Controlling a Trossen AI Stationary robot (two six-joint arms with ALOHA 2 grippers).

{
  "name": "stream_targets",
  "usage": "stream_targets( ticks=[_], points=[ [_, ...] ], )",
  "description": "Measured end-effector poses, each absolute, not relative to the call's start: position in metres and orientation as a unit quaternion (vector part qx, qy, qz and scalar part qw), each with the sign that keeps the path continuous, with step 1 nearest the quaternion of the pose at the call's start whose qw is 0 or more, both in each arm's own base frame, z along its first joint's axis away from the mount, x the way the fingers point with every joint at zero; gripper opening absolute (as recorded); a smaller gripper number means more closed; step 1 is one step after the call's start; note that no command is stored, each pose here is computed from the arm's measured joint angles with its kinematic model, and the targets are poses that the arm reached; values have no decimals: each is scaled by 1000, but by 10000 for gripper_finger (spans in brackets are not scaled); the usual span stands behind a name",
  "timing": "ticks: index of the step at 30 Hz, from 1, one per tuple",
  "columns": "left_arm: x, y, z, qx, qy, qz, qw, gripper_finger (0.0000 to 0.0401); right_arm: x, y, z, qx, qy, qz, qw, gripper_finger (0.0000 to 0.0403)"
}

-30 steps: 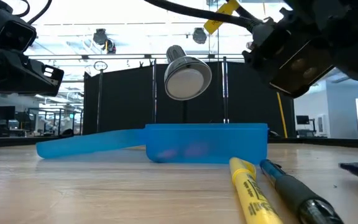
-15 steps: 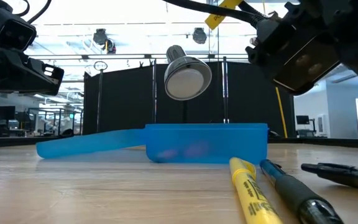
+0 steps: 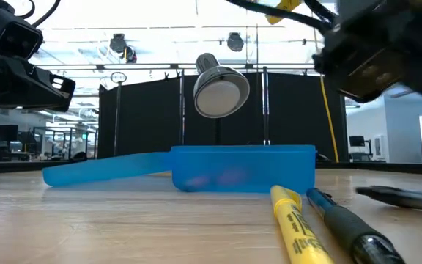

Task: Pick & place school supplies into a supply box
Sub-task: Put the right black pen into the blue supply box

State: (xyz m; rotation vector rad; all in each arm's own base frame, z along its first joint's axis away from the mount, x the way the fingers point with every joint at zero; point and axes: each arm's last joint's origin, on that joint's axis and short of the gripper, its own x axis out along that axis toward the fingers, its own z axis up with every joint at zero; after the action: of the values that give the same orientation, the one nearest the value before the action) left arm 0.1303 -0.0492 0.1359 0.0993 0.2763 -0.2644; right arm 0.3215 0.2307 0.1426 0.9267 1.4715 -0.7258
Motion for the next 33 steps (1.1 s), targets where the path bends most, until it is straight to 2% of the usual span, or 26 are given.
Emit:
stream_targets(
  ticks=[6,12,18,21,24,33],
  points=[
    [131,-49,137,48,134,-131,981,35,322,226,160,418,589,-322,612,16],
    [131,-49,136,48,135,-131,981,35,325,227,185,467,543,-295,633,16],
    [131,-49,137,47,133,-131,981,35,331,216,227,514,434,-263,691,16],
    [131,-49,138,46,128,-132,982,35,333,200,247,520,368,-280,718,16],
    [131,-50,138,45,124,-132,982,35,339,177,255,518,328,-315,724,16],
    [131,-50,139,45,122,-132,983,35,370,96,251,505,351,-346,708,16]
  ],
)
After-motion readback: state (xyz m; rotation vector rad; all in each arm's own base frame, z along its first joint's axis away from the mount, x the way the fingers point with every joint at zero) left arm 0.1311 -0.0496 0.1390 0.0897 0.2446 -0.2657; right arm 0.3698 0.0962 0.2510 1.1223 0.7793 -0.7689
